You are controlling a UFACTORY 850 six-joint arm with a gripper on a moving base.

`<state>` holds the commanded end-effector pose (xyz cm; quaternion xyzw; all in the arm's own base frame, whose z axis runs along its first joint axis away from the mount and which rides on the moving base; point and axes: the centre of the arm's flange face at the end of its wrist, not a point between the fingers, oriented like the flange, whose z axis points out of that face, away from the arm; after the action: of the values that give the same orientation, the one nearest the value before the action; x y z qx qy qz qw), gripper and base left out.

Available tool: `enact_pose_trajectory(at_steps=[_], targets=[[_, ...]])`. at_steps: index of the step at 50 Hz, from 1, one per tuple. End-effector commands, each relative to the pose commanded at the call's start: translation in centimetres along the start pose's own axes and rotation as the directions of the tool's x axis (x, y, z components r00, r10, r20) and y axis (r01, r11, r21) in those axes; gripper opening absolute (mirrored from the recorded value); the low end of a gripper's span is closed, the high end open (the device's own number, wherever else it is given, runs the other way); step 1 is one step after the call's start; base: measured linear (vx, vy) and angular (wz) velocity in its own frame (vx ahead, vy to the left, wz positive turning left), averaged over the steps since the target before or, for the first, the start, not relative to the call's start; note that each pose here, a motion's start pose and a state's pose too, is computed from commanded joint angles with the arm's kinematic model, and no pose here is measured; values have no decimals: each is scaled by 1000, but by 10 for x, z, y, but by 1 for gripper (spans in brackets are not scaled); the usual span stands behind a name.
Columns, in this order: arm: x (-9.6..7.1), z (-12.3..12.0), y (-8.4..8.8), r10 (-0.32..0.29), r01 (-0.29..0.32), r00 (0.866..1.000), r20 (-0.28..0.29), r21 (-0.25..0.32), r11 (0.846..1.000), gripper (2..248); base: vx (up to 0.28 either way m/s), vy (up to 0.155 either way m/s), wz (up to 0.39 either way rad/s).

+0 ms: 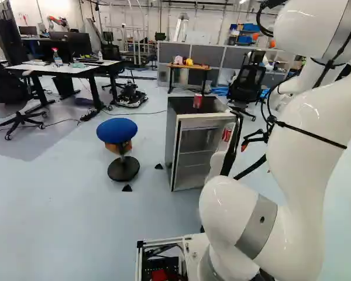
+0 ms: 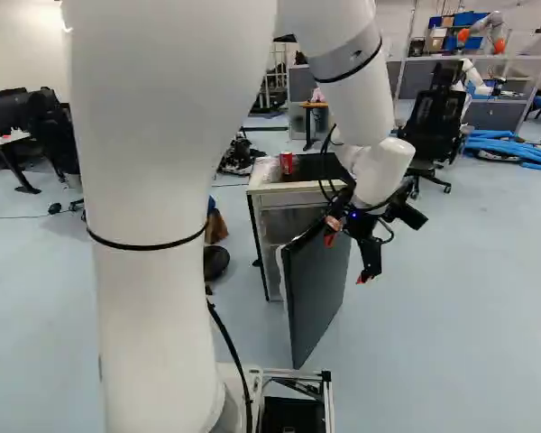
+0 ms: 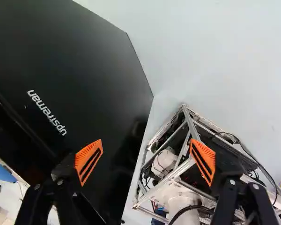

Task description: Grab a drink from the fridge

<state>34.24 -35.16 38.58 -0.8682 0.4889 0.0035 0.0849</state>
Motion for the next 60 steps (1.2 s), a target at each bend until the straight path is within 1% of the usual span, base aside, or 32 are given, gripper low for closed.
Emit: enact_pose_trajectory(at_steps=[21, 36, 43, 48, 55, 60], targets=[[-26, 7, -22, -59, 59, 997, -54, -10, 998, 247, 0, 0, 0], [-44, 12, -37, -121, 118, 987, -104, -28, 993, 247, 0, 0, 0], [-52, 14, -43, -156, 152, 979, -131, -40, 988, 247, 0, 0, 0], [-58, 15, -48, -187, 182, 971, -151, -52, 982, 247, 0, 0, 0], [-67, 17, -54, -237, 227, 955, -178, -71, 971, 247, 0, 0, 0], [-73, 18, -58, -275, 263, 941, -197, -87, 961, 247, 0, 0, 0]])
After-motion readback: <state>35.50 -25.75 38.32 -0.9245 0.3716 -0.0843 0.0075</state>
